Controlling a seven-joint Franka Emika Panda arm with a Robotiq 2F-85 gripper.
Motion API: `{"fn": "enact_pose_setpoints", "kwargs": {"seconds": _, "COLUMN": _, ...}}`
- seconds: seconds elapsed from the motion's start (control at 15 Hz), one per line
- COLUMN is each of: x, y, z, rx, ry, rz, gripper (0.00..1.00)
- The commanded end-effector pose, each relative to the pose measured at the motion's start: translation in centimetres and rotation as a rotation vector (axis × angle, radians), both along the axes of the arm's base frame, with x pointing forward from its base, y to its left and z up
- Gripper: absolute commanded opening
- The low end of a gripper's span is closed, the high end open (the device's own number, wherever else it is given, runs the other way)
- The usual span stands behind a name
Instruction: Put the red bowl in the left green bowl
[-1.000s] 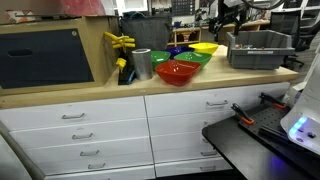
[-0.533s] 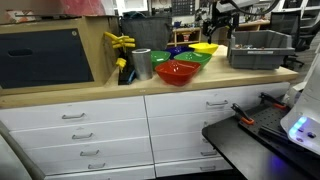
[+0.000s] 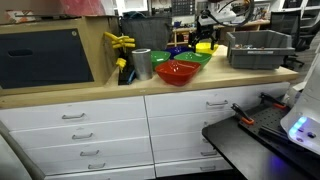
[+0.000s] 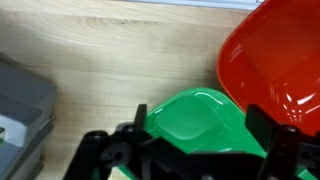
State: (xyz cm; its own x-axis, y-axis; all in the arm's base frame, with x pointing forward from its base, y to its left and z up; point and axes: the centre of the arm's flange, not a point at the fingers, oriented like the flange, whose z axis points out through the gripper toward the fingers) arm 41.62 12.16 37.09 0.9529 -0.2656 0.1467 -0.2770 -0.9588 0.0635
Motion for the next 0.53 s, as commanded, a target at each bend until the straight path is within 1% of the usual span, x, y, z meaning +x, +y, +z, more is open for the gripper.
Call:
{"fn": "enact_pose_setpoints", "kwargs": {"seconds": 0.0, "x": 4.3, "y": 1.6, "z": -1.7, "rx": 0.075, "ry": 0.023, "rz": -0.031, "gripper": 1.0}}
{"fn": "enact_pose_setpoints", "kwargs": {"seconds": 0.13, "x": 4.7, "y": 3.3, "z": -1.8, "rx": 0.111, "ry": 0.06, "rz": -0.018, "gripper": 1.0}}
{"fn": "enact_pose_setpoints", "kwargs": {"seconds": 0.33, "x": 5.0, "y": 6.2, "z": -1.2, "rx": 0.165, "ry": 0.074, "rz": 0.012, "gripper": 1.0}}
{"fn": "enact_pose_setpoints", "kwargs": {"seconds": 0.47, "x": 5.1, "y": 7.8, "z": -0.5, "rx": 0.183, "ry": 0.081, "rz": 0.025, "gripper": 1.0}}
